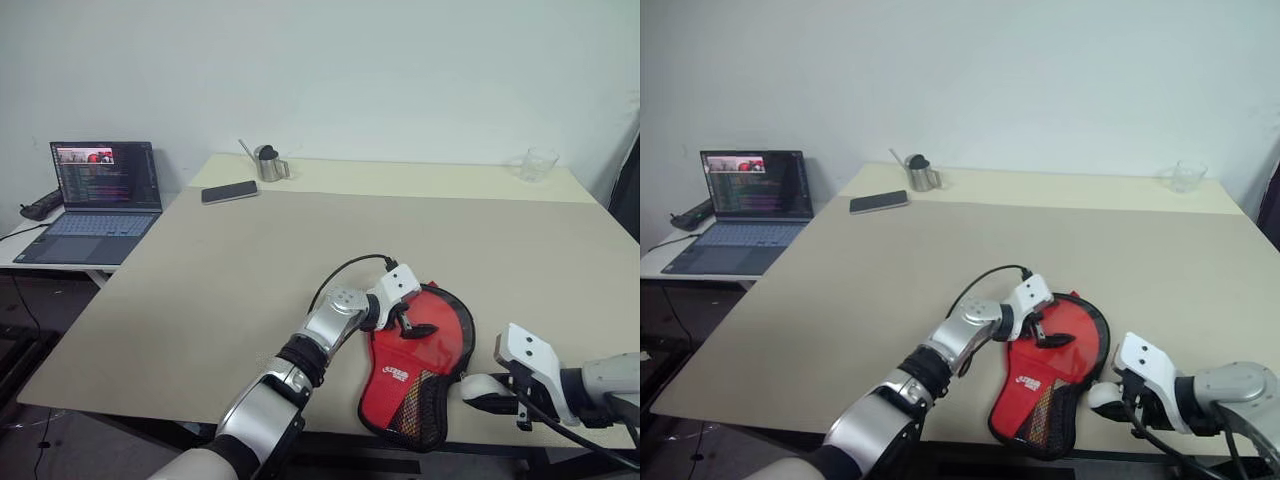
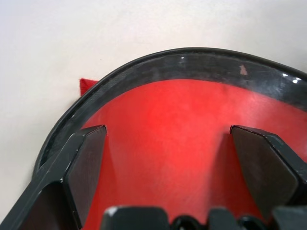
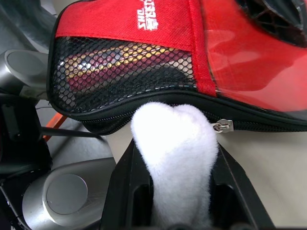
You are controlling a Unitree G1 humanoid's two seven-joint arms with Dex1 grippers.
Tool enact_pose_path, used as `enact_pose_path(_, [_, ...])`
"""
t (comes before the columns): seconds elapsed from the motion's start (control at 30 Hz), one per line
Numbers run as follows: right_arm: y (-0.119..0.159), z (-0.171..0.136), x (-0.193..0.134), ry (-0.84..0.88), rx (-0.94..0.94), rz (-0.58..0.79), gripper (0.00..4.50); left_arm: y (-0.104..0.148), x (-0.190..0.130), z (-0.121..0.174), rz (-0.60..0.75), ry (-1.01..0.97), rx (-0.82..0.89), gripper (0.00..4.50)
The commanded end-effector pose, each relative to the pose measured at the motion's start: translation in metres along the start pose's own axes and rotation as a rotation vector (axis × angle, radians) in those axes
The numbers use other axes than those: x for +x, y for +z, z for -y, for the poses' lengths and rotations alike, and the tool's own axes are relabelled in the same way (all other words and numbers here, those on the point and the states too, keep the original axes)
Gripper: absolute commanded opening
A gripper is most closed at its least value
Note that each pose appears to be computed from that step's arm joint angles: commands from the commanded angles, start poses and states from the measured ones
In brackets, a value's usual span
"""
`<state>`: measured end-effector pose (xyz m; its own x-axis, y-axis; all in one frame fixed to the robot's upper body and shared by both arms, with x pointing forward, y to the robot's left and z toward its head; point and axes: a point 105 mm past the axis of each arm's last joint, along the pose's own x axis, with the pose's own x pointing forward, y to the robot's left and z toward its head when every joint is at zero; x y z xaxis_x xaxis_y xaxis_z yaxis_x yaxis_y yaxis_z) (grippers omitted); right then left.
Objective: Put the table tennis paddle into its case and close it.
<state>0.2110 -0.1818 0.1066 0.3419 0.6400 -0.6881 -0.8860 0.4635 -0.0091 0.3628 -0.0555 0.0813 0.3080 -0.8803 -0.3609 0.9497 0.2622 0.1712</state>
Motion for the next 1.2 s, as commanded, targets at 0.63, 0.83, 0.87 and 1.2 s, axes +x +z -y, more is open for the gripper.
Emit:
enact_pose_path(0.63, [0.000, 0.019, -0.006, -0.008, -0.023, 0.007, 3.45, -0.016, -0.012, -0.013, -0.070, 0.045, -0.064, 4.50])
enact_pose_path(0.83, [0.002, 0.036, -0.020, -0.048, -0.019, 0.012, 4.45, 0.000, -0.016, -0.017, -0.007, 0.038, -0.063, 4.50])
enact_pose_path(0.87, [0.002, 0.038, -0.022, -0.055, -0.019, 0.015, 4.45, 0.002, -0.017, -0.018, 0.001, 0.037, -0.059, 4.50])
enact_pose_path(1.2, [0.048, 0.133, -0.038, -0.561, 0.234, 0.302, 4.45, 0.078, -0.118, -0.031, 0.201, -0.126, 0.153, 4.50])
